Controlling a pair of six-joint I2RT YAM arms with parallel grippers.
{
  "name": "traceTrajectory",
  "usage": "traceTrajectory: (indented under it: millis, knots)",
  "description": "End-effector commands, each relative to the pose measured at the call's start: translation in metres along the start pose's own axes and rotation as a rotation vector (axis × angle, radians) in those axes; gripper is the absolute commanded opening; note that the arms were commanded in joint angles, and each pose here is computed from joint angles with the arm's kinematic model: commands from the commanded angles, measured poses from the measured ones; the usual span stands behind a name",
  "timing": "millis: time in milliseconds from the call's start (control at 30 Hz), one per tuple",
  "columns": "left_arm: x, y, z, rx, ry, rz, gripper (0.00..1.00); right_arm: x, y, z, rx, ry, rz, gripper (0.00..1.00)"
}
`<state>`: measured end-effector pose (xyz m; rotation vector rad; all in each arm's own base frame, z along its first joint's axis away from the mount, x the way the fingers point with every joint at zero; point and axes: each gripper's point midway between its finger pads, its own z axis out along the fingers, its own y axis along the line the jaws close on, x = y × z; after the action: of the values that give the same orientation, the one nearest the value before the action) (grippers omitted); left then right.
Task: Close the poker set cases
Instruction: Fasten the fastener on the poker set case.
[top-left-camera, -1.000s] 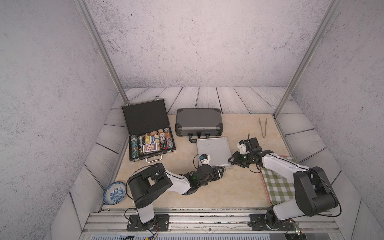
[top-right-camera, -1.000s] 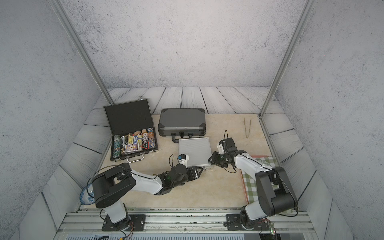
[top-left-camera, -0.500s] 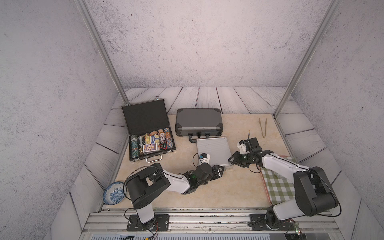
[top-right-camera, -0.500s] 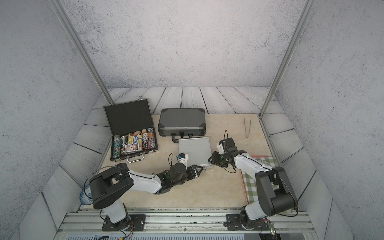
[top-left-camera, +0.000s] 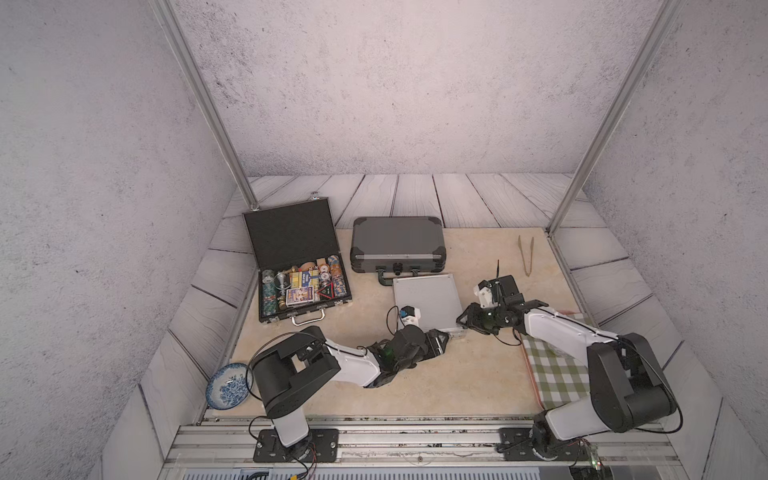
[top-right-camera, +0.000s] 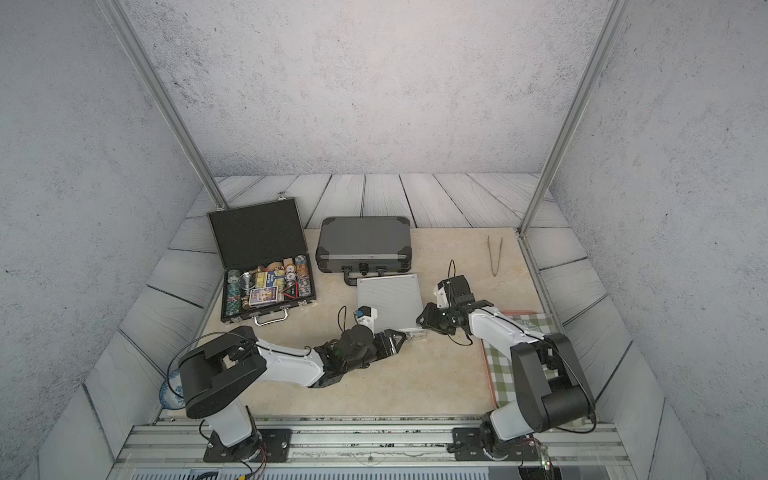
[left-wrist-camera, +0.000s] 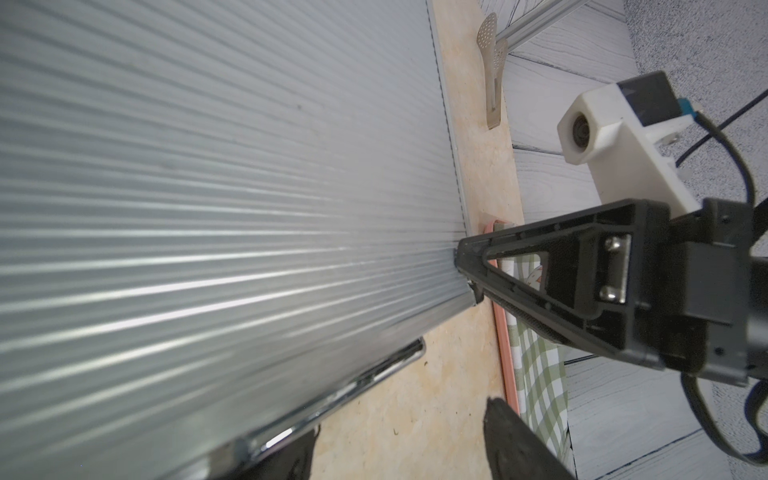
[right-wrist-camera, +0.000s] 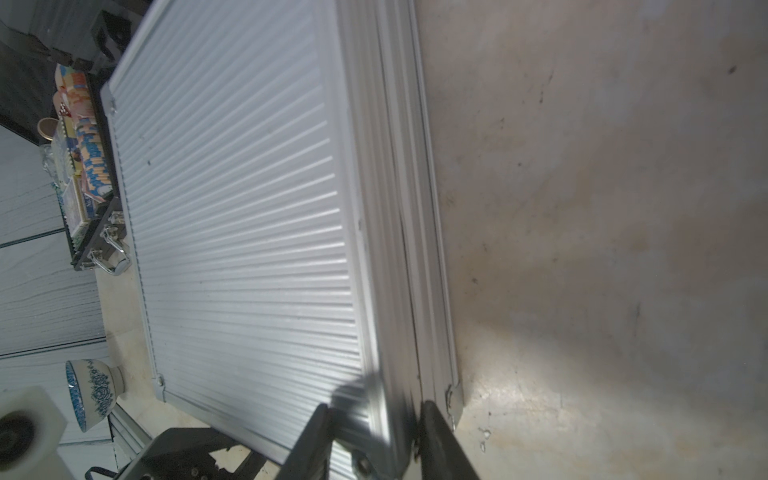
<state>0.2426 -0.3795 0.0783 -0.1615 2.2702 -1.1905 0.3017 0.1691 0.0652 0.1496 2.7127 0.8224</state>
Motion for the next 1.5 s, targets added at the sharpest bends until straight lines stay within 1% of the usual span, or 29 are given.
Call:
traceTrajectory:
  millis: [0, 100, 200, 333, 433, 633, 900, 1000, 1067, 1133, 1200, 1300, 1333, 1367, 1467]
  knots:
    - [-0.057, -0.043, -0.009, 0.126, -0.230, -0.008, 0.67, 0.046, -0.036, 0.013, 0.119, 0.150, 0.070, 0.36]
    - [-0.058, -0.046, -0.006, 0.141, -0.240, -0.013, 0.67, 0.046, -0.036, 0.014, 0.117, 0.153, 0.070, 0.36]
    - [-0.060, -0.055, -0.004, 0.208, -0.252, -0.034, 0.67, 0.048, -0.037, 0.014, 0.120, 0.156, 0.068, 0.36]
    - [-0.055, -0.063, -0.001, 0.245, -0.225, -0.038, 0.67, 0.049, -0.039, 0.013, 0.122, 0.155, 0.066, 0.36]
    - [-0.052, -0.067, -0.005, 0.256, -0.219, -0.034, 0.66, 0.049, -0.039, 0.013, 0.122, 0.157, 0.064, 0.36]
    - [-0.053, -0.067, -0.022, 0.151, -0.226, 0.041, 0.65, 0.049, -0.036, 0.014, 0.112, 0.159, 0.062, 0.36]
    - [-0.061, -0.058, -0.028, 0.030, -0.232, 0.116, 0.65, 0.049, -0.035, 0.011, 0.109, 0.159, 0.056, 0.36]
    - [-0.057, -0.046, -0.033, -0.118, -0.161, 0.208, 0.66, 0.050, -0.035, 0.008, 0.115, 0.160, 0.050, 0.36]
    - [-0.053, -0.039, -0.040, -0.195, -0.099, 0.267, 0.69, 0.049, -0.035, 0.007, 0.120, 0.159, 0.045, 0.36]
    - [-0.042, -0.040, -0.049, -0.203, -0.016, 0.358, 0.72, 0.048, -0.034, 0.007, 0.121, 0.162, 0.041, 0.36]
    - [-0.028, -0.032, -0.058, -0.227, 0.052, 0.397, 0.74, 0.047, -0.033, 0.006, 0.121, 0.164, 0.037, 0.36]
    - [-0.007, -0.015, -0.064, -0.259, 0.168, 0.412, 0.79, 0.044, -0.032, 0.005, 0.122, 0.165, 0.028, 0.36]
    - [-0.001, -0.013, -0.063, -0.258, 0.197, 0.419, 0.81, 0.044, -0.031, 0.005, 0.123, 0.165, 0.026, 0.36]
    - [0.005, -0.011, -0.060, -0.251, 0.225, 0.419, 0.98, 0.043, -0.030, 0.004, 0.123, 0.164, 0.023, 0.36]
    - [0.023, -0.003, -0.044, -0.249, 0.297, 0.410, 0.99, 0.041, -0.030, 0.004, 0.126, 0.164, 0.019, 0.36]
